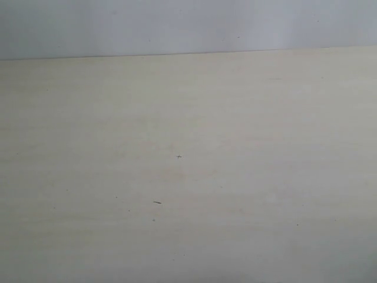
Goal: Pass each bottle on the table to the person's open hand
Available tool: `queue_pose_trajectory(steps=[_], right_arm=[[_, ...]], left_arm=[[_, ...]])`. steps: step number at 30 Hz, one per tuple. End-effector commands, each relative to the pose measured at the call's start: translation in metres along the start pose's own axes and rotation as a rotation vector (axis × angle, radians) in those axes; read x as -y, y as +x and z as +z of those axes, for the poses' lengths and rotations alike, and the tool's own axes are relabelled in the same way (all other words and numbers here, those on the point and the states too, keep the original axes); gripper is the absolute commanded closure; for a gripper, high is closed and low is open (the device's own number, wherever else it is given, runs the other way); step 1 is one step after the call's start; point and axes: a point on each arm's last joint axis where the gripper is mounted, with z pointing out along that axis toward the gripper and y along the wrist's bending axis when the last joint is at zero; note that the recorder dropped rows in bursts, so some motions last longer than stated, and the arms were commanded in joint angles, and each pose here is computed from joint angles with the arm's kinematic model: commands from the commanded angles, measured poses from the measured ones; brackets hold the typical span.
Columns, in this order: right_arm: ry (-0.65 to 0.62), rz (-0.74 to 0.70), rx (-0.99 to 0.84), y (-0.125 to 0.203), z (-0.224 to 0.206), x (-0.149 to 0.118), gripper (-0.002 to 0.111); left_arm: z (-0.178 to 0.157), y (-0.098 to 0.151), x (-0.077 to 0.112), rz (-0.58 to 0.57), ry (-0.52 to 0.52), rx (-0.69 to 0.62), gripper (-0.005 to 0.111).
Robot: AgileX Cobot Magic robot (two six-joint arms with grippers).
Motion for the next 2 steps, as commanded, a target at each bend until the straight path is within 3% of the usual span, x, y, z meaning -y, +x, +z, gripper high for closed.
queue_pose_trajectory(steps=[1,2], right_arm=[[-0.006,-0.009,0.007,0.0008,0.0002,-0.0002,0.108],[-0.006,-0.009,0.007,0.0008,0.0002,-0.0002,0.108]], left_arm=[[-0.0004,-0.0008,-0.0001,-0.004,-0.002,0.011,0.107],[-0.0004,-0.0008,-0.0001,-0.004,-0.002,0.011,0.107]])
